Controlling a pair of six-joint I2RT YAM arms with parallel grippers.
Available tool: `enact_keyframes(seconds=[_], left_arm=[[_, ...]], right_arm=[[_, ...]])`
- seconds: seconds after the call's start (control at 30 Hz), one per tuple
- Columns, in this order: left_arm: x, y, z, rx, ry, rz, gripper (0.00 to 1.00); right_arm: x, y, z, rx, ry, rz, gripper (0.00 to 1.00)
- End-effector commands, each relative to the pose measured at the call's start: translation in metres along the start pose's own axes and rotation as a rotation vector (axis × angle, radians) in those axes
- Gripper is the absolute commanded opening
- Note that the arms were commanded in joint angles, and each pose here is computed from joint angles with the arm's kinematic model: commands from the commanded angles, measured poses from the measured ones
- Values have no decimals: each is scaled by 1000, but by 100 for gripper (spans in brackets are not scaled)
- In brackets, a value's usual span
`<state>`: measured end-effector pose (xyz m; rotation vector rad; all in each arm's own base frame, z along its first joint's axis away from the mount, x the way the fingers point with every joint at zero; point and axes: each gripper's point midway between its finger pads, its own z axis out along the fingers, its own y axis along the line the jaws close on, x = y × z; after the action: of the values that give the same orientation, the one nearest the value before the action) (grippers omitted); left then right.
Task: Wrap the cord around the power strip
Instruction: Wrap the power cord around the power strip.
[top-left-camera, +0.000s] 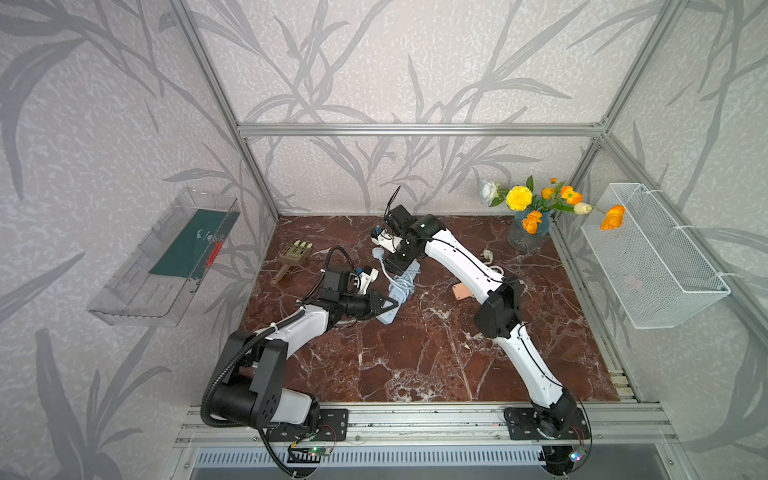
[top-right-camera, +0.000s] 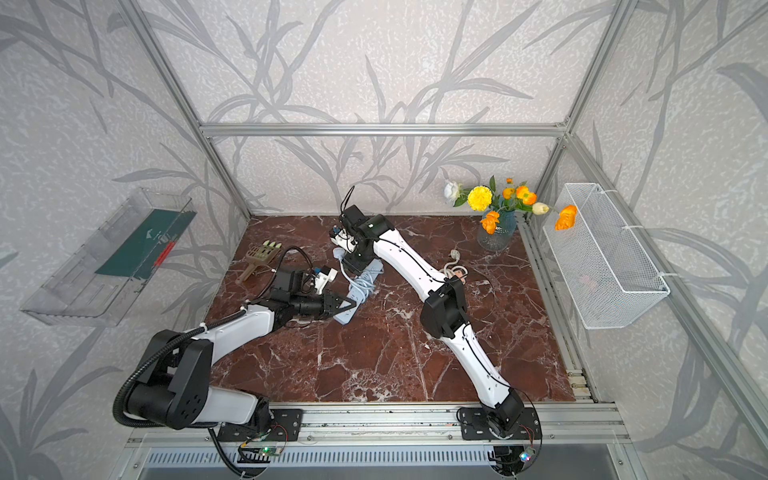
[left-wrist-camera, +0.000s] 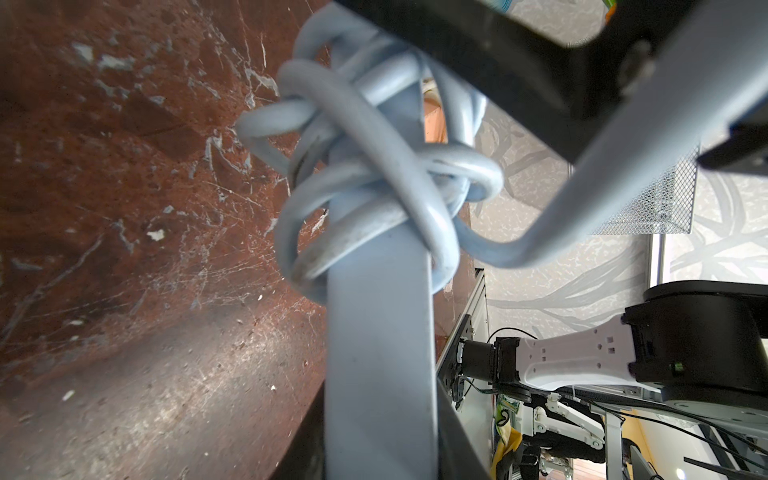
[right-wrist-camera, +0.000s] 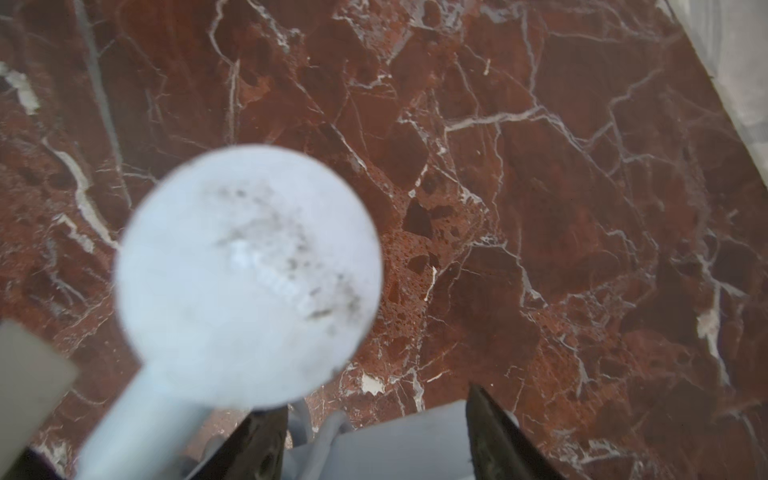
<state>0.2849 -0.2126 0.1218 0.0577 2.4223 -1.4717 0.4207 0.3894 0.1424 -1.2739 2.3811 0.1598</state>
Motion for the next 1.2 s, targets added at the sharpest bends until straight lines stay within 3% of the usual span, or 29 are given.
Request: enact_keyframes(seconds=[0.0, 0.07, 0.3, 0.53, 0.73, 0.83, 0.97, 1.17], left_arm=[[-16, -16, -1, 73, -46, 63, 0], [-17, -13, 1, 74, -51, 48, 0], [-18, -10, 1, 74, -67, 36, 0], [-24, -12, 1, 91, -85, 38, 0], [-27, -19, 0, 131, -102, 39, 0], [-29, -20, 0, 137, -109, 30, 0], [-35, -29, 0, 174, -126, 24, 0], [-31, -35, -6, 163, -134, 66, 0]], right_arm=[[-4, -24, -4, 202, 13, -16, 66], [-11, -33, -10, 270, -9, -19, 66], [-19, -59, -28, 286, -70, 82, 67], [-23, -50, -43, 131, -140, 180, 60], [-16, -41, -33, 79, -112, 211, 53], [-24, -34, -29, 109, -122, 232, 52], [-39, -13, -10, 216, -126, 157, 53], [-28, -13, 22, 252, -71, 130, 53]])
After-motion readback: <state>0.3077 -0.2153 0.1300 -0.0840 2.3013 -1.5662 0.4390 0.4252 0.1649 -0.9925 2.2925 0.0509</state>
